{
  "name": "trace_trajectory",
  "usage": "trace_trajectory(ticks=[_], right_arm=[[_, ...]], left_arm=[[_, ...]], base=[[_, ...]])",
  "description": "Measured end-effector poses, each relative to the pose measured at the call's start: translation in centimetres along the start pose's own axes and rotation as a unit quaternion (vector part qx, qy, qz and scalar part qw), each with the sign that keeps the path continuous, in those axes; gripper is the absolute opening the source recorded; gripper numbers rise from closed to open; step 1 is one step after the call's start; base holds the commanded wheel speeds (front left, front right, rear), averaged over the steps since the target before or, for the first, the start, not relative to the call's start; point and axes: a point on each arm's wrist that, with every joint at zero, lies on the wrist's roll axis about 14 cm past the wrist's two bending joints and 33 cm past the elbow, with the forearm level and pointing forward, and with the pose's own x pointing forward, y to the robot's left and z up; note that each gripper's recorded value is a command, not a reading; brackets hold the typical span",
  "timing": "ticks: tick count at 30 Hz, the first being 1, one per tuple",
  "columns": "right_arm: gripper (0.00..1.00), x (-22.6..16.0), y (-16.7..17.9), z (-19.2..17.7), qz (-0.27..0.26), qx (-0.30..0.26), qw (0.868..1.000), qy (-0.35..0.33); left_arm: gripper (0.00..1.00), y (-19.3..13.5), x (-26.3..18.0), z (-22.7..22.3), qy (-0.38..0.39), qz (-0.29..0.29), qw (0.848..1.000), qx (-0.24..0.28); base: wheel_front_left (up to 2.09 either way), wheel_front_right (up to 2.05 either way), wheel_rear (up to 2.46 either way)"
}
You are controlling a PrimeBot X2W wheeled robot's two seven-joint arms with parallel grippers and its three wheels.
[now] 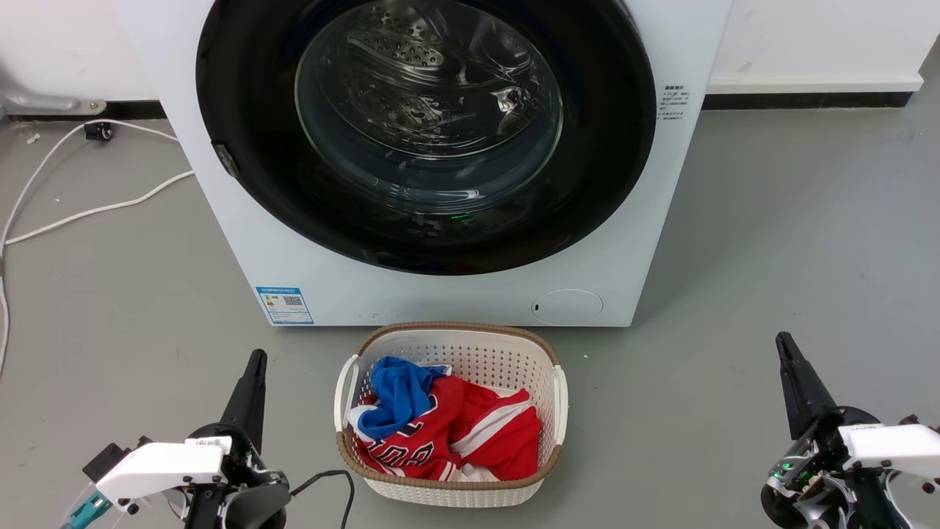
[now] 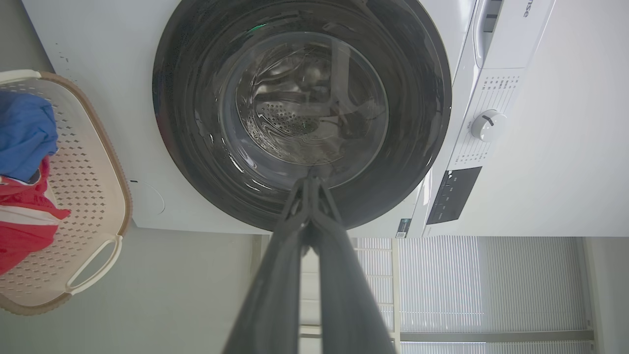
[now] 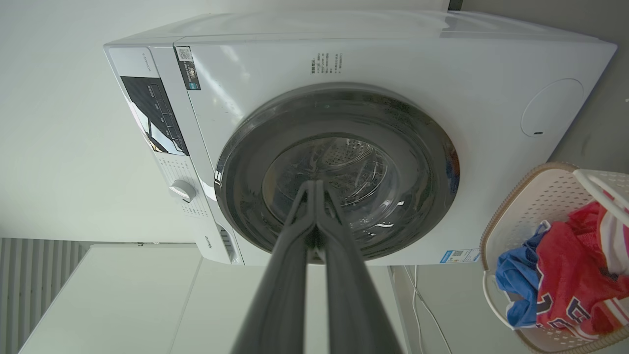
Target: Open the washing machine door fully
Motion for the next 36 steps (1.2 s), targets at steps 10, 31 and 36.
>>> trace_trajectory(ticks=[10,31,36], right_arm=[[0.00,0.0,0.0,-0.1,0.000,0.001,1.000,0.001],[1.00,-1.5,-3.1,0.1,-0.047,-0.010,0.999,-0.011],[1.00,-1.7,-3.0,0.6,-0.047,-0.052,0.997,-0.020]], left_arm=[[0.00,0.0,0.0,0.0,0.000,0.000,1.000,0.000],[1.00,2.7,-1.3,0.1,-0.009,0.041,0.999,0.007],[1.00,2.3,-1.2,0.4,-0.016,0.036,0.998,0.048]], base=[[0.00,0.00,0.00],[0.00,0.00,0.00],[0.00,0.00,0.00]])
